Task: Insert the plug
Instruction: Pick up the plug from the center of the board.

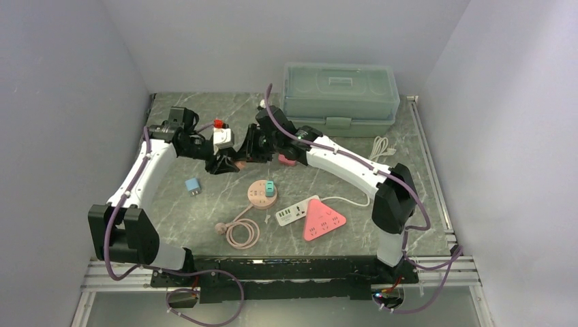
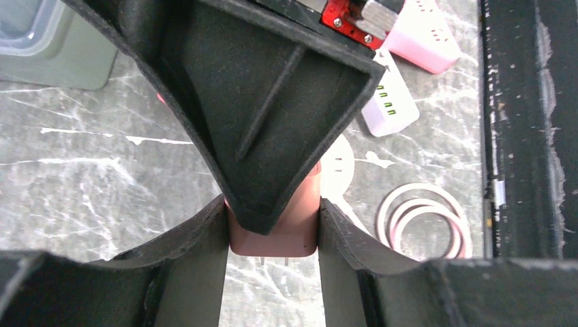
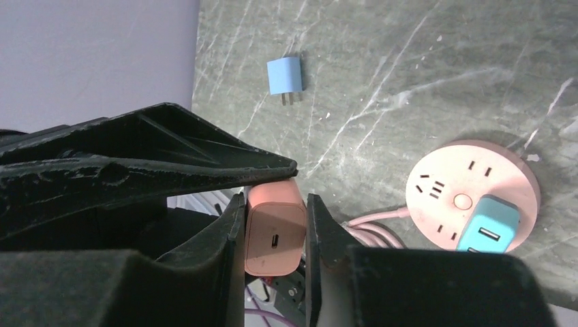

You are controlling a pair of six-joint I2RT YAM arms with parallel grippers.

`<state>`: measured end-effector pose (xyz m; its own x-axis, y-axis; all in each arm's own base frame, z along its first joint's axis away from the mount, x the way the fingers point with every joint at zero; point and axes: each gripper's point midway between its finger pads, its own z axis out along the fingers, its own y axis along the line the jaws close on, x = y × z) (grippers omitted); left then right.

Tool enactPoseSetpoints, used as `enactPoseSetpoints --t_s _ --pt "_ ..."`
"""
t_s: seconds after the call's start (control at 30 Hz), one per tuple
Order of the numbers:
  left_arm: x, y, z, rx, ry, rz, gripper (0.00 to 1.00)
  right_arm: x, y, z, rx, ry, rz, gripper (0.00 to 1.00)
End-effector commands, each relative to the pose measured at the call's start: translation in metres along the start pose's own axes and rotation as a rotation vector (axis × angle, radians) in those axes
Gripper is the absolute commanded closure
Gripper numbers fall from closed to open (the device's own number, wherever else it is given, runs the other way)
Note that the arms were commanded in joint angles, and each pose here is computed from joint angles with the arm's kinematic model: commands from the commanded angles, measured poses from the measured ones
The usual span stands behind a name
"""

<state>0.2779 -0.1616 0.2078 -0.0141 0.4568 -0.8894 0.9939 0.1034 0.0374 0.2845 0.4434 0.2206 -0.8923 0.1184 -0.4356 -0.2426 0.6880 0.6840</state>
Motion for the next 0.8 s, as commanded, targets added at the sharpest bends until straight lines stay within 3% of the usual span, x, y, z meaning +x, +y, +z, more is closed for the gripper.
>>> enactPoseSetpoints --t_s 0.0,0.1,0.17,0.2,0.47,0.63,0.77 --pt "-0.008 0.014 0.0 -0.047 -0.002 0.099 0.65 -0.002 0.012 -0.01 -0.015 0.005 -0.027 0.92" --pt "0.004 0.021 0.003 -0.069 0.03 0.046 0.48 -0.003 0.0 -0.014 0.041 0.005 -0.052 1.0" --pt "0.013 0.023 0.002 -0.072 0.05 -0.01 0.11 -0.005 -0.012 -0.017 0.104 -0.001 -0.079 1.0" --pt "0.016 0.023 0.001 -0.071 0.048 -0.042 0.02 -0.004 -0.019 -0.018 0.138 0.002 -0.091 1.0" --pt "0.057 0.055 -0.029 -0.148 0.058 -0.308 0.0 0.009 -0.066 -0.017 0.36 0.061 -0.184 1.0" --pt "0.105 0.073 -0.039 -0.193 0.205 -0.43 0.0 0.022 -0.078 -0.003 0.425 0.112 -0.236 1.0" --pt "0.128 0.084 -0.051 -0.249 0.255 -0.501 0.0 0.03 -0.088 0.009 0.476 0.144 -0.263 1.0"
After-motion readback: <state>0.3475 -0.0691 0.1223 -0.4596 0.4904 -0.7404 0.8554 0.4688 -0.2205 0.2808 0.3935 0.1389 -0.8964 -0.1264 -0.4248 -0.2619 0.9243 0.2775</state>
